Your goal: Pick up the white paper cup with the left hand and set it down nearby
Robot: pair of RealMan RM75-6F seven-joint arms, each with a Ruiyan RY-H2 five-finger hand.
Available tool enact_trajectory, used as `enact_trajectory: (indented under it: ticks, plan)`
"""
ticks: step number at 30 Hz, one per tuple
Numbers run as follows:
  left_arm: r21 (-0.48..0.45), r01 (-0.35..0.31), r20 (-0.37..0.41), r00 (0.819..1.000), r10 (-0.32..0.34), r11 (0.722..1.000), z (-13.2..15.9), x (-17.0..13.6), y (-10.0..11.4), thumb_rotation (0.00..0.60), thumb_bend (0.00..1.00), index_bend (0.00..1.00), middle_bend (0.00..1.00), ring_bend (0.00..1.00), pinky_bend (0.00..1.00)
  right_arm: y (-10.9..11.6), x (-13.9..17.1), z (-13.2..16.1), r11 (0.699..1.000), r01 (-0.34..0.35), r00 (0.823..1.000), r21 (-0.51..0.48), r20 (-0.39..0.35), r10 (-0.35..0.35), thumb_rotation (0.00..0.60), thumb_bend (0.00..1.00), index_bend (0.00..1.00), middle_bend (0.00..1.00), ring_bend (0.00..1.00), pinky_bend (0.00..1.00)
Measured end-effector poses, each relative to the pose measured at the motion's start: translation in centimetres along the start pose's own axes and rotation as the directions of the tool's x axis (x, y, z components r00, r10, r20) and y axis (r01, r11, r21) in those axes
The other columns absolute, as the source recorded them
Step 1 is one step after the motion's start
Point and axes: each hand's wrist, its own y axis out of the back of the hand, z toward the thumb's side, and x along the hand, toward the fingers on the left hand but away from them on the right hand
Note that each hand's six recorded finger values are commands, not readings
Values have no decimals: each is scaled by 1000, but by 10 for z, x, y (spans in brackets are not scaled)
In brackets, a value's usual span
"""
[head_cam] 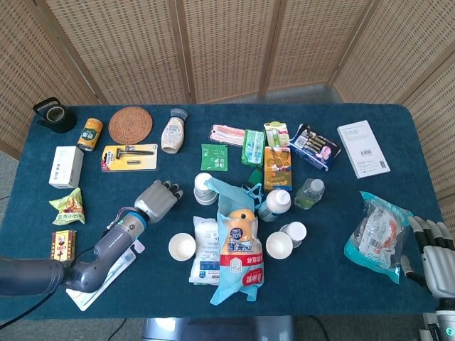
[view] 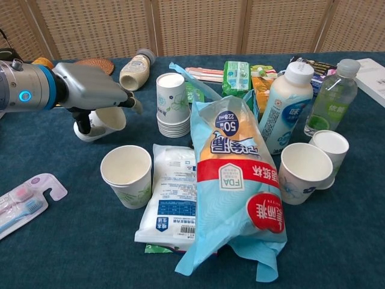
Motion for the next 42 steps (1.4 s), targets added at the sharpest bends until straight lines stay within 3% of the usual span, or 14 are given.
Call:
enact_trajectory:
  ticks: [6,12,20,25,31,42]
  plan:
    - [-20,-32,-18,999,32,999,1,-2,5,600,492,0,0,0,129,0,1,-1,1000,0,1000,-3,0,0,600,479,55,36,0,73]
    - [-124,-73,-33,997,70,990,-5,-7,4,600,491,0,0,0,135,-1,0,2,1000,-3,1000,-4,-6,3,600,480,55,35,0,74]
    - [-351,-134,-82,990,112,927,-30,-21,-19,600,491,0,0,0,154,-3,-3,5,1000,-11,1000,-2,-12,10,600,478,53,35,0,73]
    - [-460,-131,-146,987,71,878,-55,-34,-51,600,491,0,0,0,166,-6,-5,8,1000,-20,1000,-1,-17,20,600,476,53,35,0,74]
    - [-527,-90,-166,986,1,845,-62,-36,-74,600,487,0,0,0,180,-7,-6,14,1000,-25,999,-4,-27,25,600,478,53,36,0,74]
    - [-554,-75,-164,986,-21,829,-50,-27,-75,600,471,0,0,0,211,-7,-3,9,1000,-25,1000,-11,-13,25,600,479,53,35,0,74]
